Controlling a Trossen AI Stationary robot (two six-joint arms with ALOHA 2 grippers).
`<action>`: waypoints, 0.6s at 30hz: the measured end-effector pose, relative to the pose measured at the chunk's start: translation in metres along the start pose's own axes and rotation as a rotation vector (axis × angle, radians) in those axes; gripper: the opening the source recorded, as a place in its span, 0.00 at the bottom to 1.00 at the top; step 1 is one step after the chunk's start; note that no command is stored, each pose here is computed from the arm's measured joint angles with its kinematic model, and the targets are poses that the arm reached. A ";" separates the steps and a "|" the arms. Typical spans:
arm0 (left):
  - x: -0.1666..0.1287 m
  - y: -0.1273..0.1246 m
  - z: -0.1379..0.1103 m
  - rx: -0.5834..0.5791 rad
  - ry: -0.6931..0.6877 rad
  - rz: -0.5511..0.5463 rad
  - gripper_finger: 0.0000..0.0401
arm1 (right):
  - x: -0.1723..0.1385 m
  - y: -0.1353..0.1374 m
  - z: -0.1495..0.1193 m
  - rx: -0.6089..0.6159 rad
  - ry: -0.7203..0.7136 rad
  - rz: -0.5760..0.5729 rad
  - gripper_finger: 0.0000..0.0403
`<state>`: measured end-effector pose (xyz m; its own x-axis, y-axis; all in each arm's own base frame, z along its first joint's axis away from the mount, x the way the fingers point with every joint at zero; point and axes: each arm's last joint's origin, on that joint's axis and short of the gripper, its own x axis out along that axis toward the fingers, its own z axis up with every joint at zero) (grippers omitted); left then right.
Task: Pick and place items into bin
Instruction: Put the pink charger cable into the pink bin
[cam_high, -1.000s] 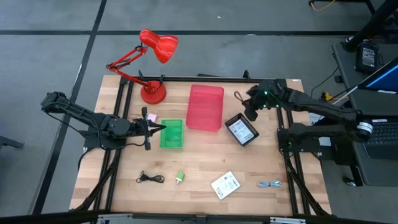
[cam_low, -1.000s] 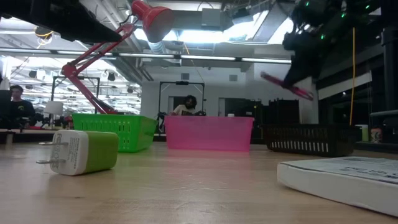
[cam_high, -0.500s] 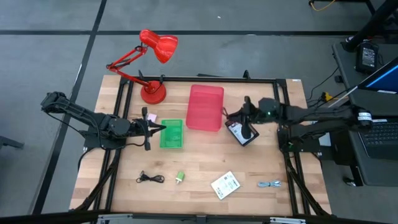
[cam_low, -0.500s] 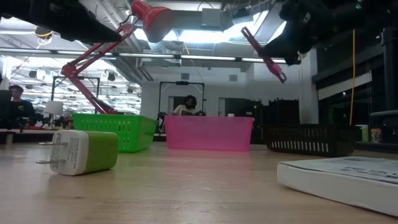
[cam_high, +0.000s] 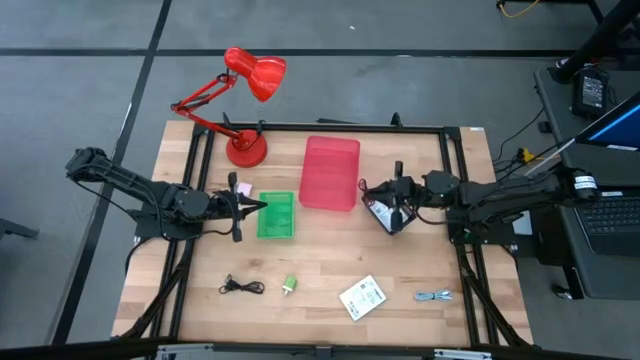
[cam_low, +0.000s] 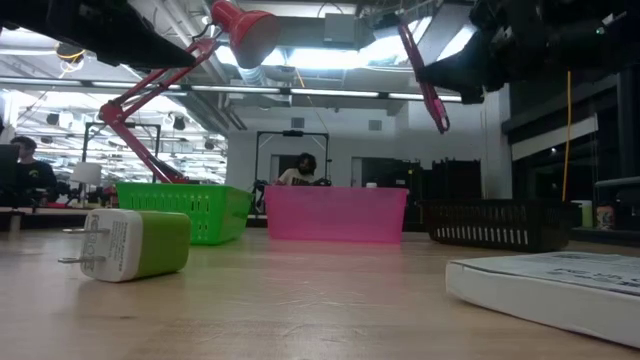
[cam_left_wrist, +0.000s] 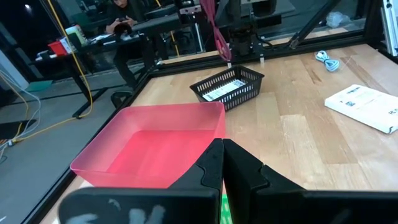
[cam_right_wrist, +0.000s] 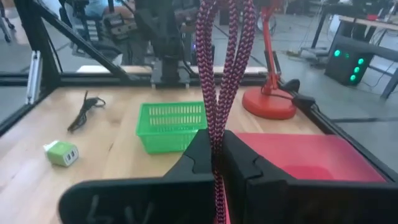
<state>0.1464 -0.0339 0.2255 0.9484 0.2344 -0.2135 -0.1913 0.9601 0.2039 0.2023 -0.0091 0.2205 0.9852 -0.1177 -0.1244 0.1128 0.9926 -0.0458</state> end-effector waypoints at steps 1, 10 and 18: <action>0.000 0.000 0.000 0.000 0.000 0.000 0.01 | 0.000 0.000 0.001 0.000 -0.009 0.000 0.00; 0.000 0.000 0.000 0.026 0.000 0.002 0.01 | 0.000 0.000 0.002 0.006 -0.016 -0.001 0.00; 0.000 0.000 0.000 0.024 -0.004 0.004 0.01 | 0.014 0.001 -0.003 0.005 -0.050 -0.006 0.00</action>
<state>0.1465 -0.0338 0.2259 0.9487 0.2371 -0.2090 -0.1887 0.9554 0.2272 0.2160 -0.0096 0.2154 0.9897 -0.1220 -0.0746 0.1192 0.9920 -0.0411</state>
